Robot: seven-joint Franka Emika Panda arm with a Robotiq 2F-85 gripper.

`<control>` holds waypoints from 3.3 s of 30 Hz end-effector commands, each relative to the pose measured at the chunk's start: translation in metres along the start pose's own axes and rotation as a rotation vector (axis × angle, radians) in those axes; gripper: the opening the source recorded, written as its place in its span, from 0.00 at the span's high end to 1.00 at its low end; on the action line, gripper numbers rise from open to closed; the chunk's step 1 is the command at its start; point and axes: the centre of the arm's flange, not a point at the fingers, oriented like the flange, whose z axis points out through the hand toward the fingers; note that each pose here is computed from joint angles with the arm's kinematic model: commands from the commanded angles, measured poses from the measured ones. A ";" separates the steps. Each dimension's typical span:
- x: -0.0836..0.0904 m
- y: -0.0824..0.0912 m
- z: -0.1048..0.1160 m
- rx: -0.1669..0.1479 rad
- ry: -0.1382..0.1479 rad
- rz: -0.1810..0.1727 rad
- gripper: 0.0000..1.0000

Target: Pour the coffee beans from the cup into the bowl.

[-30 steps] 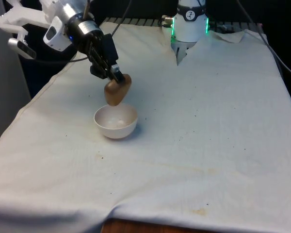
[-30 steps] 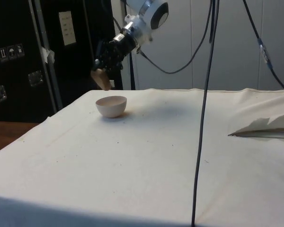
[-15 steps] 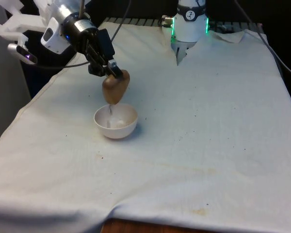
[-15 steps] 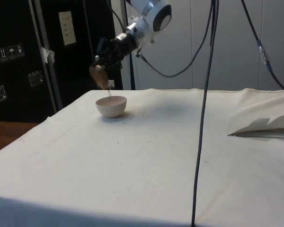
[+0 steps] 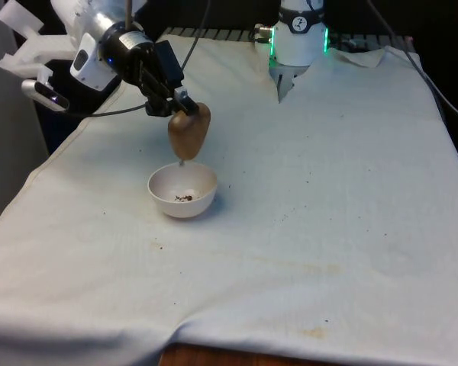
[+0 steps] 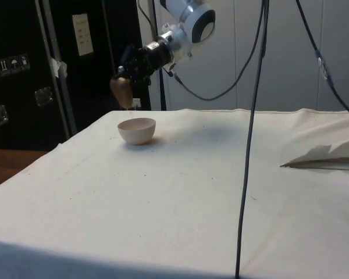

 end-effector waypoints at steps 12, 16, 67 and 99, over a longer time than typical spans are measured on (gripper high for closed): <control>-0.004 0.007 0.001 0.083 -0.009 0.014 1.00; -0.004 0.007 0.001 0.126 -0.009 0.023 1.00; -0.014 -0.012 -0.023 0.394 -0.062 0.058 1.00; -0.018 -0.018 -0.018 0.321 -0.096 0.032 1.00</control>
